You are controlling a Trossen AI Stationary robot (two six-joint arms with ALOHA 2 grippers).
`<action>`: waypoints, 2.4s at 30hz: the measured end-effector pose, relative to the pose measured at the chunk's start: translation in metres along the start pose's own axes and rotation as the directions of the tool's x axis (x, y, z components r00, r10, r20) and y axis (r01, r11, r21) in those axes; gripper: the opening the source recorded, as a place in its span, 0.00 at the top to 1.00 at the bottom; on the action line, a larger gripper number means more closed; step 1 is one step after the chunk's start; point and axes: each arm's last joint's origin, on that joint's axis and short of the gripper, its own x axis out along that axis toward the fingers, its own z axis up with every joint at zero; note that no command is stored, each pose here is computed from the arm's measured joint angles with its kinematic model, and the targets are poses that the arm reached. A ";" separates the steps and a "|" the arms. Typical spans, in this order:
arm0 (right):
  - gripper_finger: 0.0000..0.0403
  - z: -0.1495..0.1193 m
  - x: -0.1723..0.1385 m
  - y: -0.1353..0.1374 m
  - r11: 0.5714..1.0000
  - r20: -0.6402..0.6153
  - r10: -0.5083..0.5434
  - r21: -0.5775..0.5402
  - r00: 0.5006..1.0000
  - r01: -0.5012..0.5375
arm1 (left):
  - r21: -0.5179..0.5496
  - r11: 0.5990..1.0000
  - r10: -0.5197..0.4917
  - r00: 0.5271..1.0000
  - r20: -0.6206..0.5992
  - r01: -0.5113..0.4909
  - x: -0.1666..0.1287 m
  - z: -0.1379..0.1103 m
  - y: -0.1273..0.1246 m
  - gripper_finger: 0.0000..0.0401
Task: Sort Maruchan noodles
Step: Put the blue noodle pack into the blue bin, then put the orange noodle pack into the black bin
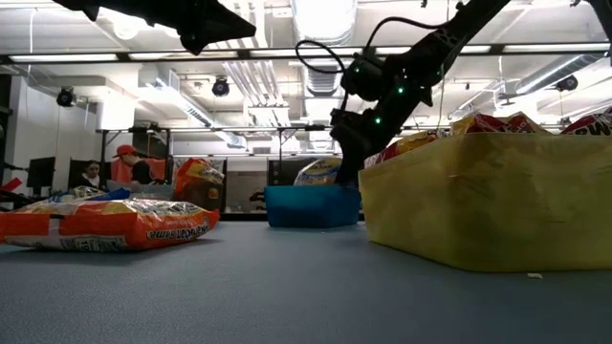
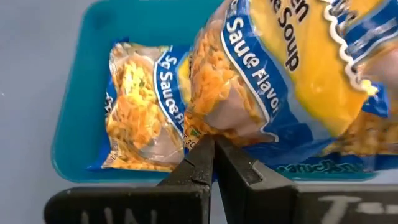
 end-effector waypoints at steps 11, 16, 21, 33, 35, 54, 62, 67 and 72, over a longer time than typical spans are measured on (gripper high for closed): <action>0.98 0.003 -0.005 0.000 1.000 -0.025 -0.001 -0.001 1.000 0.001 | 0.000 1.000 0.000 1.000 -0.001 0.000 0.000 0.000 0.000 1.00; 0.98 0.014 -0.021 0.002 1.000 -0.038 -0.005 -0.008 0.999 0.004 | -0.004 1.000 -0.001 1.000 -0.007 0.001 0.000 -0.001 0.000 1.00; 0.98 0.016 -0.036 0.010 0.999 -0.036 0.006 -0.047 0.999 -0.007 | -0.045 0.999 -0.005 0.999 -0.048 0.003 0.000 -0.005 -0.001 1.00; 0.98 -0.002 -0.075 0.032 0.995 0.107 0.052 -0.094 0.993 -0.042 | -0.182 0.974 0.055 0.917 -0.395 -0.137 -0.005 -0.003 0.003 1.00; 0.98 -0.006 -0.083 0.033 0.995 0.165 0.060 -0.094 0.984 -0.045 | -0.190 0.972 0.032 0.876 -0.481 -0.140 -0.005 -0.002 0.002 1.00; 0.98 -0.044 -0.121 0.026 0.990 0.372 0.081 -0.136 0.925 -0.033 | -0.332 0.887 -0.456 0.506 -0.732 0.320 0.043 -0.048 -0.033 0.94; 0.98 -0.050 -0.136 0.024 0.986 0.433 0.087 -0.167 0.897 -0.015 | -0.351 0.896 -0.439 0.425 -0.792 0.273 0.061 -0.072 -0.040 0.66; 0.98 -0.058 -0.140 0.023 0.982 0.474 0.090 -0.187 0.876 0.000 | -0.352 0.897 -0.435 0.401 -0.806 0.265 0.070 -0.083 -0.043 0.49; 0.98 -0.059 -0.146 0.023 0.980 0.505 0.092 -0.199 0.858 0.012 | -0.355 0.894 -0.442 0.405 -0.800 0.274 0.077 -0.089 -0.046 0.42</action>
